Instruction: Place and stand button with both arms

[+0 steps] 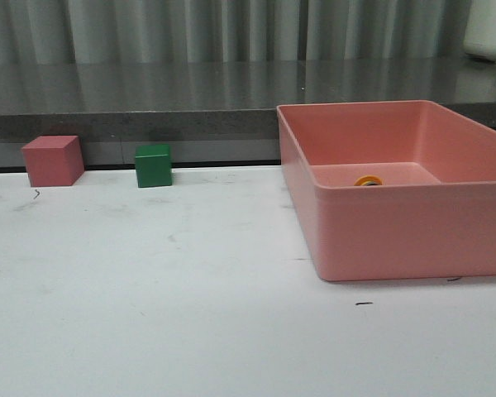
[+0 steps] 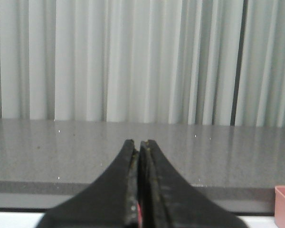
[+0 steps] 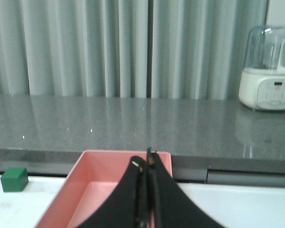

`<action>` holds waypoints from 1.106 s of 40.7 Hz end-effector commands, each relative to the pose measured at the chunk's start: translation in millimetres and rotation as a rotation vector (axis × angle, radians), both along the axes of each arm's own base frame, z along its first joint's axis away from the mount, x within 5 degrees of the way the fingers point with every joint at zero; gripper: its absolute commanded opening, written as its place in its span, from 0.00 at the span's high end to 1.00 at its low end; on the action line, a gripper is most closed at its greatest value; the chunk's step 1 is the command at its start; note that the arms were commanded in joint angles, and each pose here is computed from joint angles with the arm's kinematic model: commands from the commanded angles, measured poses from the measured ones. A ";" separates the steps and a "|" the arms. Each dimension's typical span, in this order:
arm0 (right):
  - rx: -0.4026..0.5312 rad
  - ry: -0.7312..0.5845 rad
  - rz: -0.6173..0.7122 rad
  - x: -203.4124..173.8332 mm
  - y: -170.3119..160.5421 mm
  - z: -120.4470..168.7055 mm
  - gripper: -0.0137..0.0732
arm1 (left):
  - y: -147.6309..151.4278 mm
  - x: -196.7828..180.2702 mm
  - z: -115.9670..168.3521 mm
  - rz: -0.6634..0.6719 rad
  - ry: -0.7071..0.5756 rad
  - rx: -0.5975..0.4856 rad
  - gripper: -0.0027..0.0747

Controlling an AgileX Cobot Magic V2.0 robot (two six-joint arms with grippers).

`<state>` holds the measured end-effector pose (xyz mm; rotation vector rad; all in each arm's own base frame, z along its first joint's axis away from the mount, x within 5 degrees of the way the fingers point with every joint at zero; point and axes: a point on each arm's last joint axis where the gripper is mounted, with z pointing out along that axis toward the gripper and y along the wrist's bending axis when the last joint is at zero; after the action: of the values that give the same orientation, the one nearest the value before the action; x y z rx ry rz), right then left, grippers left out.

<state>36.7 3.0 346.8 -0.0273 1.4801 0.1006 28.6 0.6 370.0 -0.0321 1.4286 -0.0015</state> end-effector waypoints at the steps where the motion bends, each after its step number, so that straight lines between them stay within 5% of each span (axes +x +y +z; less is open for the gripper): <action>1: -0.010 0.045 -0.005 11.4 0.7 22.2 0.92 | 0.0 12.3 21.6 -0.007 0.065 -0.009 0.99; 10: -0.030 0.299 -0.004 51.6 3.7 13.4 0.92 | 0.2 45.5 8.9 -0.010 0.276 -0.021 0.99; 26: -0.050 0.559 -0.004 92.7 6.9 -13.5 0.89 | 0.6 78.9 -7.9 -0.010 0.434 -0.026 0.98; 29: -0.052 0.582 -0.003 95.3 7.1 -16.1 0.76 | 0.6 81.7 -9.2 -0.010 0.446 -0.027 0.87; 36: -0.052 0.588 -0.003 95.3 7.1 -16.6 0.26 | 0.6 83.0 -8.7 -0.010 0.439 -0.027 0.42; 40: -0.052 0.589 -0.003 95.3 7.0 -16.8 0.13 | 0.6 82.9 -8.9 -0.010 0.441 -0.027 0.37; 45: -0.010 0.588 0.019 94.8 9.9 -14.4 0.12 | 0.6 82.9 -8.9 -0.010 0.441 -0.027 0.40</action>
<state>127.8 11.3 315.1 -0.0308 2.1601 0.0912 108.8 2.3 347.2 -0.0461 1.9634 -0.0025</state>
